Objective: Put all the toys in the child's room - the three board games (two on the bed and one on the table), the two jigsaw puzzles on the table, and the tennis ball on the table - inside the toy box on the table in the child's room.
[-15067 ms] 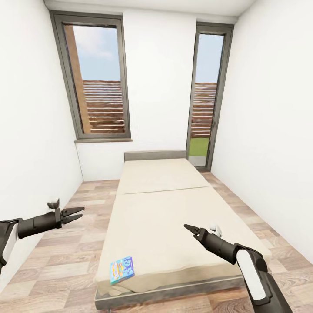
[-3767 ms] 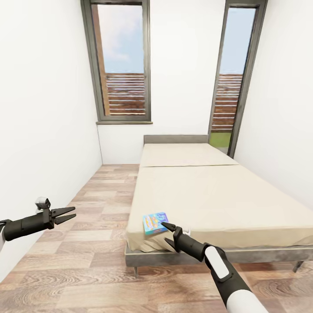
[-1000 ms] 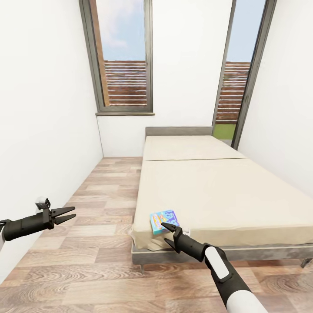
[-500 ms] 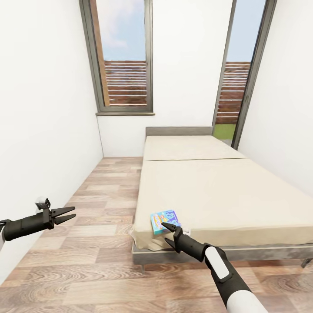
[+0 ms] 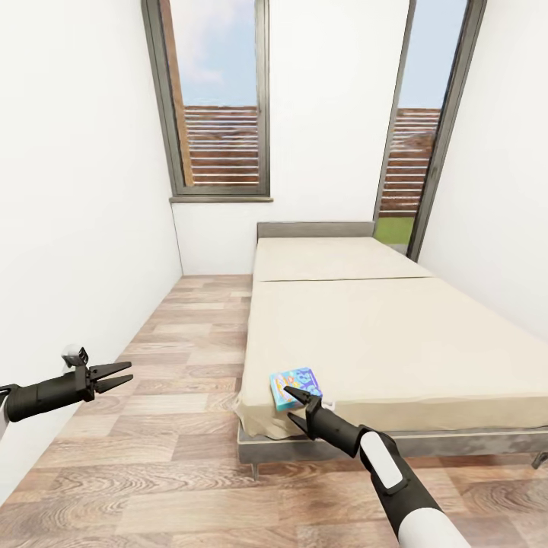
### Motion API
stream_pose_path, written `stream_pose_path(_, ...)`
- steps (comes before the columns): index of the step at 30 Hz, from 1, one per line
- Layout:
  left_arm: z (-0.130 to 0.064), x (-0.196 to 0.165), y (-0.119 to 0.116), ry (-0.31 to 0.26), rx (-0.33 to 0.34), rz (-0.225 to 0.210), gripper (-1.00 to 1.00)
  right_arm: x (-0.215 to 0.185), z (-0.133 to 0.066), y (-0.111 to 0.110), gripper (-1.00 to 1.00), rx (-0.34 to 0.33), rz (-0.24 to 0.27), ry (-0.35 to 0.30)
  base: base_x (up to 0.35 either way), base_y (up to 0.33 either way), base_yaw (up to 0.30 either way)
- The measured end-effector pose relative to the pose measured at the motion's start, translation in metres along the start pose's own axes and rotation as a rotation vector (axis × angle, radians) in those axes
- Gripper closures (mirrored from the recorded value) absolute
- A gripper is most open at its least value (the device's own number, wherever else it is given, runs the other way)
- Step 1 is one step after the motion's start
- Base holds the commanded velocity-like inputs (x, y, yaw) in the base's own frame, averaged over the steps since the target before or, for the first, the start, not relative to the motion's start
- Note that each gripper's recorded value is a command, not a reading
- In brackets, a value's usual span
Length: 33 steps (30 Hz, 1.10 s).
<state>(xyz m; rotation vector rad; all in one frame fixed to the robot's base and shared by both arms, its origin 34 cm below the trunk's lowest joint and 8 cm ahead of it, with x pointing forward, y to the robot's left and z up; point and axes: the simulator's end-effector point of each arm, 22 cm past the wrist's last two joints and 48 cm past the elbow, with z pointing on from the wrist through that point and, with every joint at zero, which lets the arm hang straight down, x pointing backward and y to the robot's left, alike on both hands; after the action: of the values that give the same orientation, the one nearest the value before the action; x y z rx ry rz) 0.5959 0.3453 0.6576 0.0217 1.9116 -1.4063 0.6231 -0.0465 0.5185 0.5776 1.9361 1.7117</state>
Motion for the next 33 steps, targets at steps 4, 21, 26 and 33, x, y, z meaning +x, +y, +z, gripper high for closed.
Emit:
stream_pose_path(4, 0.0, 0.0, 0.0, 0.0, 0.0, 0.0, -1.0, -0.003, -0.001, 0.001, -1.0, -0.008, 0.003, -0.008, 0.0, 0.003, 0.0)
stream_pose_path(21, 0.001, 0.0, 0.0, 0.0, 0.001, -0.001, -1.0, -0.018, -0.01, 0.002, -1.0, -0.025, 0.028, -0.056, 0.0, 0.033, 0.0)
stream_pose_path(26, 0.001, 0.0, 0.0, 0.0, 0.001, -0.001, -1.0, -0.018, -0.01, 0.002, -1.0, -0.025, 0.029, -0.057, 0.0, 0.099, 0.0)
stream_pose_path(33, 0.001, 0.0, 0.0, 0.0, 0.001, 0.0, -1.0, -0.018, -0.01, 0.002, -1.0, -0.025, 0.028, -0.057, 0.0, 0.019, 0.0)
